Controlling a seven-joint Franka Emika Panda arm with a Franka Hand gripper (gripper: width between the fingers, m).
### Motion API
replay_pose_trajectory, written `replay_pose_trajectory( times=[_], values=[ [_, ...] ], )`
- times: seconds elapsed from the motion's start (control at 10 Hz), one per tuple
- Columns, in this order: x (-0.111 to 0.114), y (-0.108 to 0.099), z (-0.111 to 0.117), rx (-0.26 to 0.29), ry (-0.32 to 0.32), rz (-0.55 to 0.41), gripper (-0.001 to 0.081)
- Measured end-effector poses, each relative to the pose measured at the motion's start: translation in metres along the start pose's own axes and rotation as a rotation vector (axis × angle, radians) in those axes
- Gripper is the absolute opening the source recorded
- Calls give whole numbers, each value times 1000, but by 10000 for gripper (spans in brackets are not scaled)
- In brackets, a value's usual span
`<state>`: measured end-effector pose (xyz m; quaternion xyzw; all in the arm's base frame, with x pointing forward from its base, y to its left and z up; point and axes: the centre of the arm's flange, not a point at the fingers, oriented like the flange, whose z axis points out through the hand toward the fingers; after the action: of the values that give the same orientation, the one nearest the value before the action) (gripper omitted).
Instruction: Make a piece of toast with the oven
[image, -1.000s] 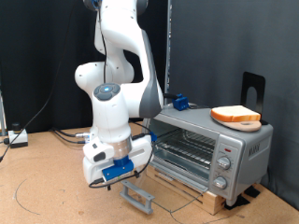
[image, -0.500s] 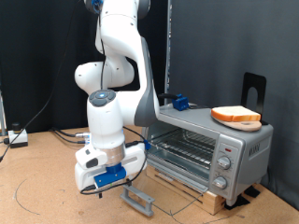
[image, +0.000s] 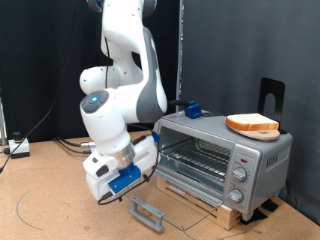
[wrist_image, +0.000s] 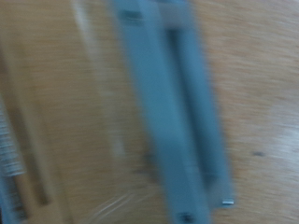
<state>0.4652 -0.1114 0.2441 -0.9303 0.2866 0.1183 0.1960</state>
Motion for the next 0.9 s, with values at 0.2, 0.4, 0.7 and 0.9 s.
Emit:
replay_pose_trajectory(
  times=[0.2, 0.4, 0.7, 0.9],
  values=[
    [-14, -9, -23, 108, -83, -64, 807],
    [-28, -19, -46, 166, -114, -97, 807],
    [-50, -33, -78, 201, -126, -128, 807],
    [-63, -40, -100, 182, -97, -111, 807]
  ],
)
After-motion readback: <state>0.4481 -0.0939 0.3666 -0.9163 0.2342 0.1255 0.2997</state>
